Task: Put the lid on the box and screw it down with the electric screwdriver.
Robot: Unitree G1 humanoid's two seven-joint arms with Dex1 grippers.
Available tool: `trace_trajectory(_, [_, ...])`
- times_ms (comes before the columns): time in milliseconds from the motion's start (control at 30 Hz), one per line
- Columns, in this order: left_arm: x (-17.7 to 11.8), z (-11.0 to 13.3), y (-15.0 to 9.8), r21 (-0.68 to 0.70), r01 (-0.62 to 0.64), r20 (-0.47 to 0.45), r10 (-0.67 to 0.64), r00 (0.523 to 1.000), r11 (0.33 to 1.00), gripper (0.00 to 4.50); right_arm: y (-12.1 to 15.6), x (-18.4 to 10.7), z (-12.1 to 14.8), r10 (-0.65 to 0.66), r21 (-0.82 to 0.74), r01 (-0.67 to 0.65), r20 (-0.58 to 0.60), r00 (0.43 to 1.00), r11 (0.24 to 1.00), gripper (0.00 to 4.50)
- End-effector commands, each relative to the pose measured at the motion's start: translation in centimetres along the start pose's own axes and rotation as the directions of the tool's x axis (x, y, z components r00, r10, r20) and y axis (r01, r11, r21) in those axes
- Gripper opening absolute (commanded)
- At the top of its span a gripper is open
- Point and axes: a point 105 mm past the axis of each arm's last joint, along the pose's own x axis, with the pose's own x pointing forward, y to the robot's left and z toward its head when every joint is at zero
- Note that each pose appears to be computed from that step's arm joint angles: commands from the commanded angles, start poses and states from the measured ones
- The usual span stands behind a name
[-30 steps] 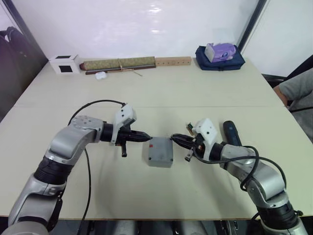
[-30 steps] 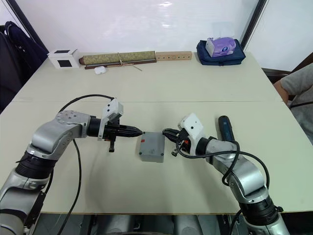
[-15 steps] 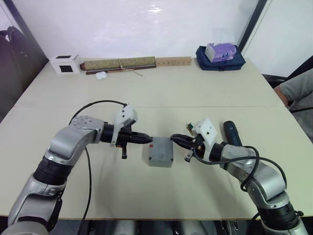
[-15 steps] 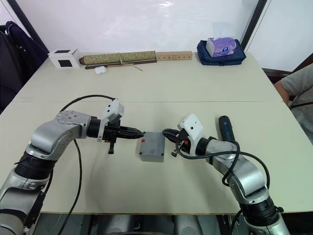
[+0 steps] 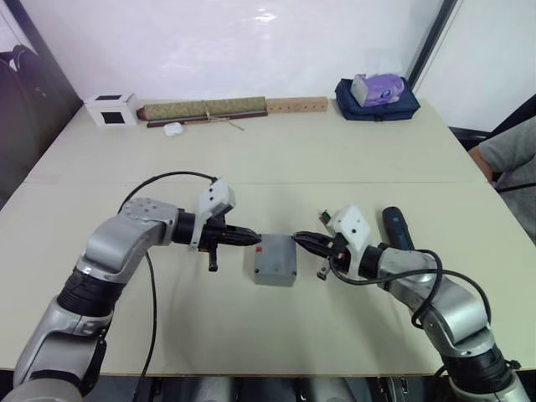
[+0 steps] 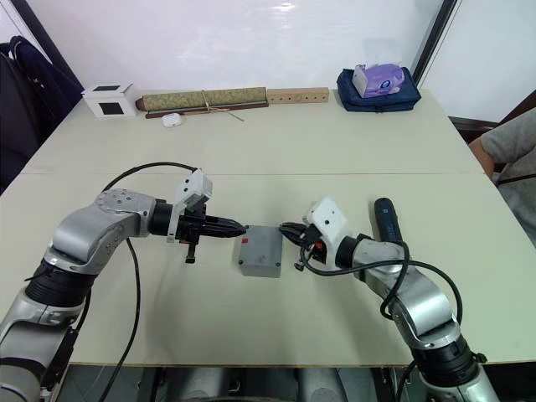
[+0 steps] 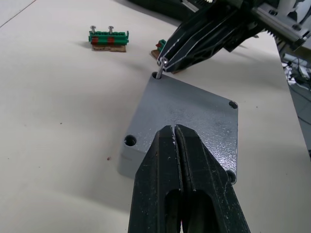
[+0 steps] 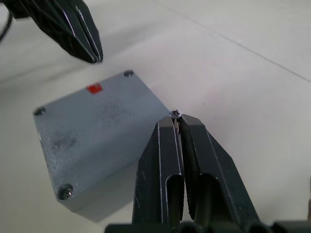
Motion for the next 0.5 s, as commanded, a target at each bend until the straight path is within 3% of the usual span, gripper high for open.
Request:
trace_trajectory(33, [-0.45, 1.05, -0.28, 0.043, -0.002, 0.019, 0.001, 1.000, 0.999, 0.00, 0.13, 0.06, 0.27, -0.001, -0.020, 0.002, 0.016, 1.000, 1.000, 0.03])
trace_trajectory(300, [-0.39, 1.07, -0.37, 0.042, 0.001, 0.020, -0.002, 1.000, 0.999, 0.00, 0.18, 0.14, 0.10, 0.004, -0.031, -0.004, 0.005, 1.000, 1.000, 0.03])
trace_trajectory(400, [-0.36, 1.08, -0.39, 0.041, 0.001, 0.022, -0.002, 1.000, 0.999, 0.00, 0.20, 0.02, -0.03, 0.006, -0.032, -0.006, -0.002, 1.000, 0.999, 0.79])
trace_trajectory(500, [-0.30, 1.15, -0.38, 0.042, 0.001, 0.025, -0.003, 1.000, 0.999, 0.00, -0.11, -0.29, 0.05, -0.007, -0.053, 0.006, -0.011, 1.000, 0.999, 1.94])
